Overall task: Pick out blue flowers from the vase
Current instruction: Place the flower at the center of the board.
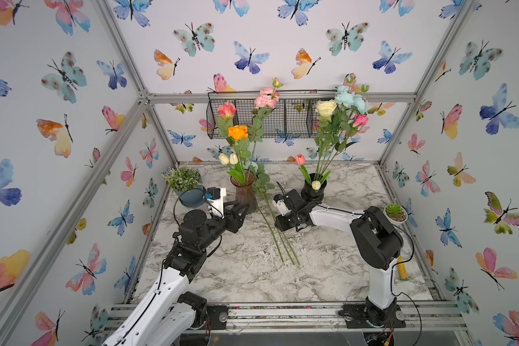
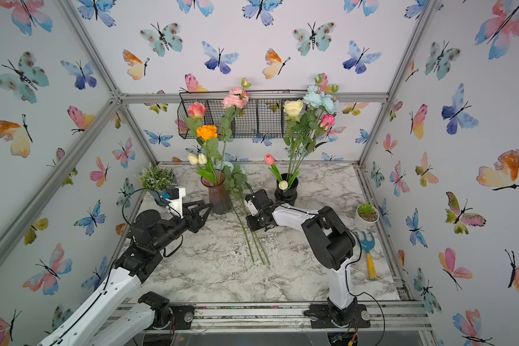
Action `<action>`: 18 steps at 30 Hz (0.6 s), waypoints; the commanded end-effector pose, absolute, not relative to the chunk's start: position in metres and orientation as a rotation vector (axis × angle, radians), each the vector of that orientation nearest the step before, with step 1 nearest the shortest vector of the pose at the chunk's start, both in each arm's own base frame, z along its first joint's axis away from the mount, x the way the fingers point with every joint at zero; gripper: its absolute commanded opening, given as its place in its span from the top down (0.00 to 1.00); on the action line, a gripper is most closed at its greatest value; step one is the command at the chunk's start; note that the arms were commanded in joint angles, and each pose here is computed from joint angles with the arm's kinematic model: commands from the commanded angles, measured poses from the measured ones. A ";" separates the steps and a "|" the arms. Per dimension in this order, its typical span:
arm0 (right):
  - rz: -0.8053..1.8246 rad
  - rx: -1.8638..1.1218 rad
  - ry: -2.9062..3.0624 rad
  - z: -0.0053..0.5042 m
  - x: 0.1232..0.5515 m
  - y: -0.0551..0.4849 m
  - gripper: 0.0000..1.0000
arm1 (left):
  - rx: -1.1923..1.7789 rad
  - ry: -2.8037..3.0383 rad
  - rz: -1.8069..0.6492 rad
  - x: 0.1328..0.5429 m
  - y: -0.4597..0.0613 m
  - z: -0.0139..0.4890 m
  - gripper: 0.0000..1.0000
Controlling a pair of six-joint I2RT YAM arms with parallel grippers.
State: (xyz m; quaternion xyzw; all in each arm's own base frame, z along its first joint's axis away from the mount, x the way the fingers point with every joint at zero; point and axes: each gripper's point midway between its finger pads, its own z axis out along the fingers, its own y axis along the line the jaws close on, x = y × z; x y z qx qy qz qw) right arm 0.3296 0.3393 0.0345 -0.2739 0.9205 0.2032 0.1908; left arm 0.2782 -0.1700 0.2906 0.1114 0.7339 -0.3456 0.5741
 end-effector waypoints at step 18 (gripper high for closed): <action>0.537 -0.698 2.377 0.135 0.305 0.306 0.66 | 0.307 1.698 -0.855 0.278 -0.178 0.301 0.52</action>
